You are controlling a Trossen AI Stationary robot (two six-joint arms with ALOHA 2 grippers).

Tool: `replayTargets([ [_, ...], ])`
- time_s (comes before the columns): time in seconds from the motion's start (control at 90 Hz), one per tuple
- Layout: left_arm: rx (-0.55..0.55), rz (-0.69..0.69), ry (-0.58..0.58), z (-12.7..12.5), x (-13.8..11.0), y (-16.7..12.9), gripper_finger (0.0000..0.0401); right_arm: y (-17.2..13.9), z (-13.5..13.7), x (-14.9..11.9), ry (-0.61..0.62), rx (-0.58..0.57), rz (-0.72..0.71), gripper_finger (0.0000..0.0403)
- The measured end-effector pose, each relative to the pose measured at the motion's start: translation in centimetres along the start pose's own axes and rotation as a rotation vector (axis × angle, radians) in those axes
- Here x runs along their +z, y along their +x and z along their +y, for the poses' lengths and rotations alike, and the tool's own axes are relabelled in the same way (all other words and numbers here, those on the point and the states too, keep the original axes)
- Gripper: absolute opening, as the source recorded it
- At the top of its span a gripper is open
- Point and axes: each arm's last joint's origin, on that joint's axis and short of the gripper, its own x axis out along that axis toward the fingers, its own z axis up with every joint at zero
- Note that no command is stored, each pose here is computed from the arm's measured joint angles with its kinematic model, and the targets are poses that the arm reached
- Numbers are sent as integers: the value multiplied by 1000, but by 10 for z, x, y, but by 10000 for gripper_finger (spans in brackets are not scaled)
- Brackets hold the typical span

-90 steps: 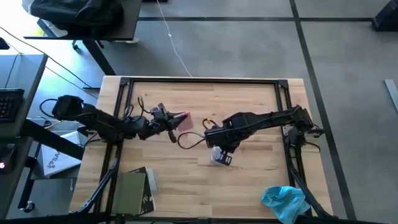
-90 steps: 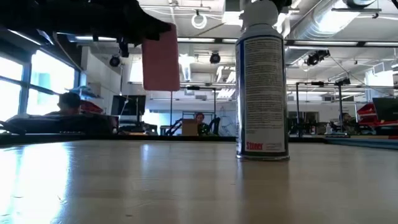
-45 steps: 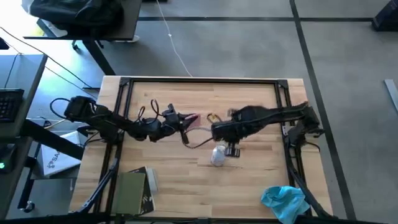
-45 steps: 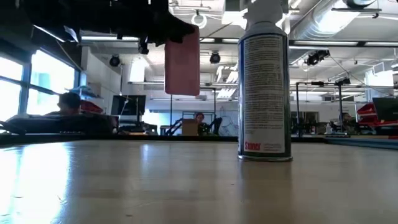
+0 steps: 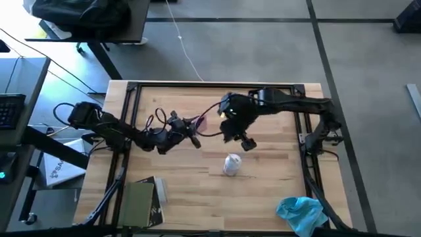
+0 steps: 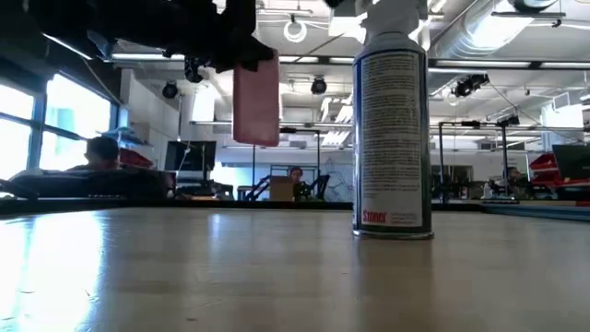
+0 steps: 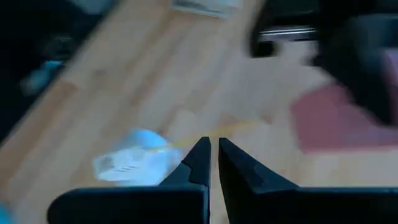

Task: Apply microfiber cloth
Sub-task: Spray the pink cellphone using the spray bottle

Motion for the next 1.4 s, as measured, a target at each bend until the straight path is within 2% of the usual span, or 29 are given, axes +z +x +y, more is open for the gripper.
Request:
replayTargets([
  [0.111, 33, 6, 29, -6, 0, -9, 8, 21, -9, -15, -27, 109, -86, 0],
  [0.356, 19, 7, -26, -10, 0, -14, 8, 46, -11, -36, -196, 157, -205, 0],
  [0.644, 20, 8, -80, -9, 0, -14, 8, 49, -20, -49, -314, 241, -323, 0],
  [0.933, 35, 6, -97, -7, 0, -11, 8, 35, -32, -63, -325, 341, -480, 0],
  [1.189, 41, 5, -110, -6, 0, -9, 8, 53, -31, -68, -357, 325, -503, 0],
  [1.4, 39, 5, -111, -6, 0, -10, 8, 54, -30, -67, -361, 322, -498, 0],
])
